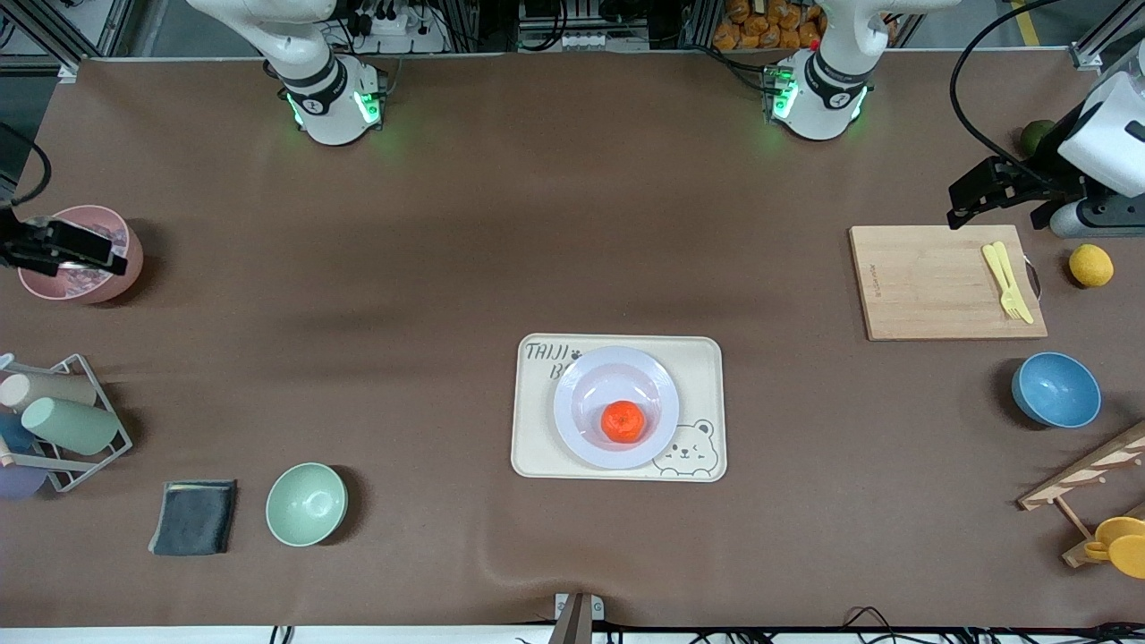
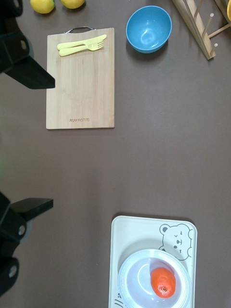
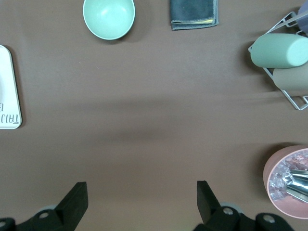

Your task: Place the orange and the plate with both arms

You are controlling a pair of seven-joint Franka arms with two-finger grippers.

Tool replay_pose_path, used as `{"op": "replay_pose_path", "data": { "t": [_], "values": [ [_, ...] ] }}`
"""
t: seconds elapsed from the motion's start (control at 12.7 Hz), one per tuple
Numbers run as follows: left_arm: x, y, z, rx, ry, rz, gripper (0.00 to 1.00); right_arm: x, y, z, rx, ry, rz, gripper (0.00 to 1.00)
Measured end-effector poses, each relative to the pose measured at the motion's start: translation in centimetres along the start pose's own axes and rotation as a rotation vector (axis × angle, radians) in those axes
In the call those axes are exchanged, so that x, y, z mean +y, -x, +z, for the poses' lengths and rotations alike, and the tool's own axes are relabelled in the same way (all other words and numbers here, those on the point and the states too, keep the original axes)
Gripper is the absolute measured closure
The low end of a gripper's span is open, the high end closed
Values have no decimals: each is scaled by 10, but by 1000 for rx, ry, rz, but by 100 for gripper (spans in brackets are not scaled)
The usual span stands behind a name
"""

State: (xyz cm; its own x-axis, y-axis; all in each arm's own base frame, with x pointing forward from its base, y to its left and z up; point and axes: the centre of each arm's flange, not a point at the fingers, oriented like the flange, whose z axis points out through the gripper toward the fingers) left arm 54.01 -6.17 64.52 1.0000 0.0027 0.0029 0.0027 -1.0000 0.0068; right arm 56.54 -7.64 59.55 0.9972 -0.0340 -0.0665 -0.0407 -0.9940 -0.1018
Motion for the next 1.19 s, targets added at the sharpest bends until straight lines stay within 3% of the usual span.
{"op": "replay_pose_path", "data": {
  "t": [0.47,0.79,1.19],
  "values": [
    [0,6,-4,-18,-2,8,0,-4,8,3,-11,6,-1,0],
    [-2,13,-5,-55,-4,95,0,-2,13,-2,-3,5,2,0],
    [-4,18,-13,-42,-5,67,0,-2,13,-2,-1,5,2,0]
  ]
}}
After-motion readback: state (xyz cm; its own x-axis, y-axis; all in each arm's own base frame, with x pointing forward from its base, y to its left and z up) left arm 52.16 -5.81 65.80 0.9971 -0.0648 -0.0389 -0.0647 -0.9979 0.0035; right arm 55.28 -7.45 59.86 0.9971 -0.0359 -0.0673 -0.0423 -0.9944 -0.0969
